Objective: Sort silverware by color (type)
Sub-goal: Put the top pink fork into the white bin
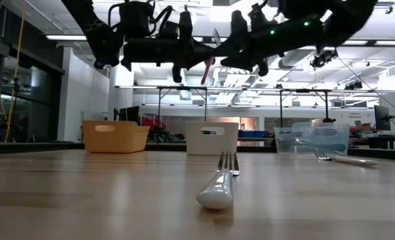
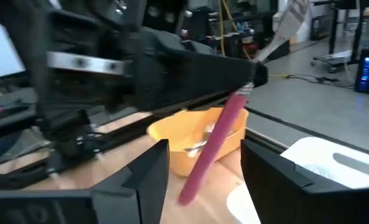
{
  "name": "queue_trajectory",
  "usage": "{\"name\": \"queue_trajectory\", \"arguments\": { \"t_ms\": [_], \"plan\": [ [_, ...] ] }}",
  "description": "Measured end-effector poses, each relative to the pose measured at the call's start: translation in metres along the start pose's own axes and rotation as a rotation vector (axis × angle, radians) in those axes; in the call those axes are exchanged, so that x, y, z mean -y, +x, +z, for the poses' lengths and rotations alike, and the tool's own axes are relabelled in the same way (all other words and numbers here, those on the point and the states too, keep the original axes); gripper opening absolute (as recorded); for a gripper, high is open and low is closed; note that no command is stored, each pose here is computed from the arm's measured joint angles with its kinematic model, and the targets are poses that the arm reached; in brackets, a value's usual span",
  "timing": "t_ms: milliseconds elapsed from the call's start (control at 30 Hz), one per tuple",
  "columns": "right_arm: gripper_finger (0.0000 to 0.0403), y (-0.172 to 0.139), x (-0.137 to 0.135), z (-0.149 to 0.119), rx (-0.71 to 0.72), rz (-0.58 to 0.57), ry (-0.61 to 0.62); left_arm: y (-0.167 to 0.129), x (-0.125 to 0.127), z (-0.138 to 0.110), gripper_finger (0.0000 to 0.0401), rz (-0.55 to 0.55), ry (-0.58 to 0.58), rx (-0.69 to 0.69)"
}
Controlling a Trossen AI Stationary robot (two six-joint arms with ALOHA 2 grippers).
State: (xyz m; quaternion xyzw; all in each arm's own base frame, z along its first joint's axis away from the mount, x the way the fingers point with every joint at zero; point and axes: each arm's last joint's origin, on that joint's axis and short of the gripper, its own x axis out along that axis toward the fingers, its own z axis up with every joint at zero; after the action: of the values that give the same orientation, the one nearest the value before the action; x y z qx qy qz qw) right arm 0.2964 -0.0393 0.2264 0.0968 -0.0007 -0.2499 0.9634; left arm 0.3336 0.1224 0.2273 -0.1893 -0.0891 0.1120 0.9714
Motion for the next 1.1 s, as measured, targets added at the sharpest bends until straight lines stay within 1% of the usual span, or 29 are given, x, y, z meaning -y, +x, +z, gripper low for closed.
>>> {"name": "queue_trajectory", "arguments": {
  "t_ms": [133, 200, 300, 433, 533, 600, 633, 767, 867, 1100],
  "plan": [
    [0.0192, 0.017, 0.009, 0.003, -0.019, -0.053, -0.021, 0.0, 0.002, 0.003, 0.0025, -0.012, 0.012, 0.033],
    [0.0185, 0.028, 0.011, 0.004, -0.027, -0.049, -0.049, 0.0, 0.002, 0.004, 0.0025, -0.014, 0.014, 0.04],
    [0.0165, 0.043, 0.014, 0.0, -0.061, -0.033, -0.075, 0.0, 0.001, 0.004, 0.0025, -0.005, 0.017, 0.038],
    [0.0117, 0.059, 0.015, -0.003, -0.09, -0.039, -0.098, 0.0, 0.002, 0.004, 0.0024, -0.006, 0.017, 0.039],
    [0.0063, 0.063, 0.014, -0.005, -0.106, -0.059, -0.119, 0.0, 0.002, 0.004, 0.0022, -0.008, 0.017, 0.04],
    [0.0023, 0.064, 0.015, -0.005, -0.112, -0.074, -0.131, 0.0, 0.002, 0.005, 0.0014, -0.021, 0.023, 0.042],
    [0.0012, 0.064, 0.015, -0.005, -0.113, -0.077, -0.137, 0.0, 0.003, 0.005, 0.0012, -0.019, 0.03, 0.044],
    [0.0014, 0.064, 0.015, -0.007, -0.13, -0.083, -0.138, 0.0, 0.003, 0.004, 0.0012, -0.022, 0.031, 0.033],
    [0.0004, 0.064, 0.016, -0.009, -0.148, -0.091, -0.146, 0.0, 0.002, 0.002, 0.0019, -0.015, 0.031, 0.015],
    [0.0001, 0.059, 0.019, -0.007, -0.212, -0.104, -0.16, -0.002, -0.002, 0.002, 0.0057, -0.029, 0.068, -0.033]
  ]
}}
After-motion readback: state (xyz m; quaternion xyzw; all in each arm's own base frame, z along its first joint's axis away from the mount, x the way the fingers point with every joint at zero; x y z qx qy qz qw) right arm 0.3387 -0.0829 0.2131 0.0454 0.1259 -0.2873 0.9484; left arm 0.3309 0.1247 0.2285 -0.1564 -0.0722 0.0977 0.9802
